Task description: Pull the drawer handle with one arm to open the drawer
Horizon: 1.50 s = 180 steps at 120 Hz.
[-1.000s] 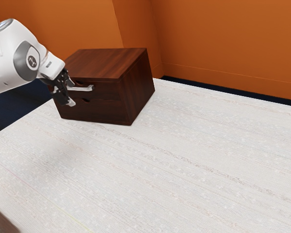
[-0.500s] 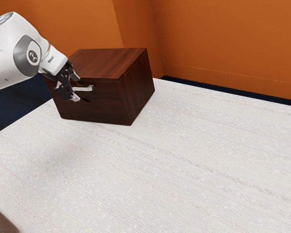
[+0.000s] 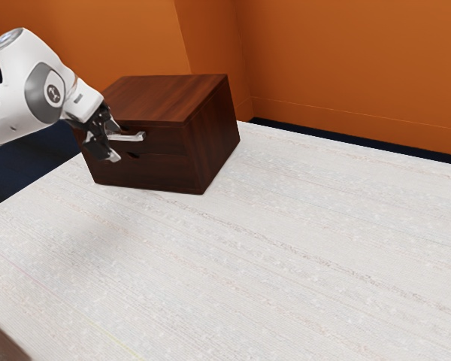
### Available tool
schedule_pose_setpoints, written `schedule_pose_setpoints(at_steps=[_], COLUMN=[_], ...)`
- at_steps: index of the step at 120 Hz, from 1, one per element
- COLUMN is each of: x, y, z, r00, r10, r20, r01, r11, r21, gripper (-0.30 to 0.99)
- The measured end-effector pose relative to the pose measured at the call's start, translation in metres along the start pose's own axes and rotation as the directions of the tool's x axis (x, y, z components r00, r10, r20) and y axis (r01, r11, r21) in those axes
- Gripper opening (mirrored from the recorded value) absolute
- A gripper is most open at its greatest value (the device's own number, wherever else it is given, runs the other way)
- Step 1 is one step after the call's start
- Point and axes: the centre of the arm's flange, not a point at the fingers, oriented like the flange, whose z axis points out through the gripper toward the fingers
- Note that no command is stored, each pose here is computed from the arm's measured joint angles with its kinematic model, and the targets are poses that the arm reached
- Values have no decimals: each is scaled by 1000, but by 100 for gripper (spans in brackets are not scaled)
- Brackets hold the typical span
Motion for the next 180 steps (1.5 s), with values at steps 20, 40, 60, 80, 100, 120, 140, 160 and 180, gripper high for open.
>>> schedule_pose_setpoints(at_steps=[20,40,60,80,100,120,140,160,180], x=[1,4,0,4,3,4,-10,4,0], y=[-1,0,-2,0,0,0,-5,-8,-12], z=[7,9,8,20,23,26,19,13,11], r00=[1000,1000,1000,1000,1000,1000,999,999,999], r10=[-2,0,-7,-5,-12,-15,-35,-24,-33], r20=[-3,-11,-13,-16,-23,-26,-21,-42,-43], r01=[2,0,7,5,11,14,34,24,34], r11=[1000,1000,1000,1000,1000,1000,999,1000,999], r21=[-5,-7,-3,-17,-21,-24,-9,6,18], gripper=[69,69,69,69,69,69,69,69,69])
